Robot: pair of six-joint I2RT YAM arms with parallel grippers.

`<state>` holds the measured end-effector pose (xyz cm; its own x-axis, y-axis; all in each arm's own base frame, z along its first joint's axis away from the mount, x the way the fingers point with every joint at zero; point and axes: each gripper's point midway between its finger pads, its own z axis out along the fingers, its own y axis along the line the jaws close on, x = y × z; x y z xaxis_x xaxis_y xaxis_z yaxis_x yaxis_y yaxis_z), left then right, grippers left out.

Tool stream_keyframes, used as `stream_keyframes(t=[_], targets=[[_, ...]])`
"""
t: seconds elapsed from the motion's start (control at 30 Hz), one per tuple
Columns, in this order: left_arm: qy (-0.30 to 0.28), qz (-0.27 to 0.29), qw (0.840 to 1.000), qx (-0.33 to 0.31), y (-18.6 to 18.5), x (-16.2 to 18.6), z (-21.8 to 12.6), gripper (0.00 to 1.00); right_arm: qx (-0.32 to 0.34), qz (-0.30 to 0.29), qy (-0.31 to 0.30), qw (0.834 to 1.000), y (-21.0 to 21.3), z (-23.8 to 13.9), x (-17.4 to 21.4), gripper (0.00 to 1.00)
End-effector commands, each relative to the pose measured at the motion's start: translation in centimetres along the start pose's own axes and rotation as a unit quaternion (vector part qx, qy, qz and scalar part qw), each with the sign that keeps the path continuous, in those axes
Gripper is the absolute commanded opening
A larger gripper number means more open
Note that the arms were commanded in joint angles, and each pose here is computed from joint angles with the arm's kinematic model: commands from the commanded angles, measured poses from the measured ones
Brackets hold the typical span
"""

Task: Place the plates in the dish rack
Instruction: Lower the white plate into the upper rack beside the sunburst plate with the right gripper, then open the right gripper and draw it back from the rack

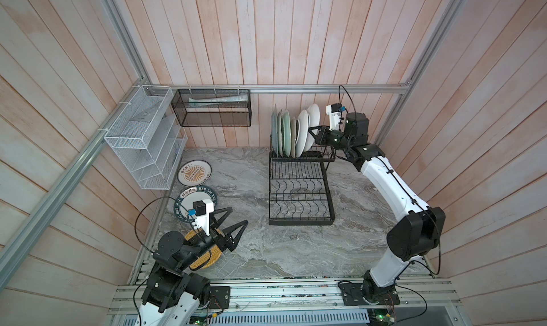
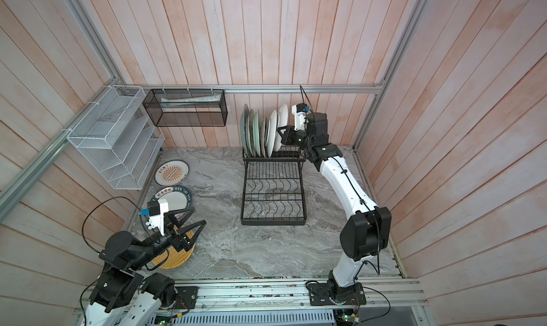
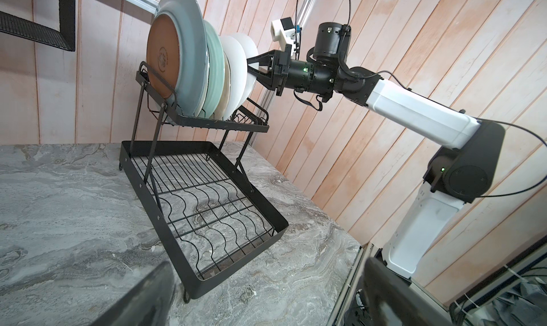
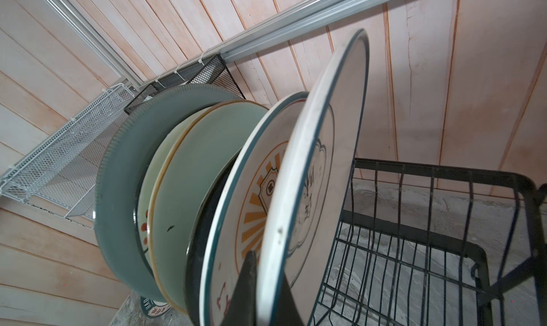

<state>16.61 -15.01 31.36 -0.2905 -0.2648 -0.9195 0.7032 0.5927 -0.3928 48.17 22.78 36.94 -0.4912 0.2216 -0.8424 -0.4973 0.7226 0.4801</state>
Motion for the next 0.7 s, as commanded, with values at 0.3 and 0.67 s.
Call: stream_keyframes(t=[0.3,0.67], targets=[[-0.003,0.002,1.0,0.006,-0.1,0.0,0.1,1.0,0.039,-0.022,0.015,0.999,-0.1,1.2,1.6,0.0],[-0.004,0.002,1.0,0.007,-0.2,0.0,0.0,1.0,0.032,-0.044,0.001,0.999,2.4,-0.2,0.0,0.18]])
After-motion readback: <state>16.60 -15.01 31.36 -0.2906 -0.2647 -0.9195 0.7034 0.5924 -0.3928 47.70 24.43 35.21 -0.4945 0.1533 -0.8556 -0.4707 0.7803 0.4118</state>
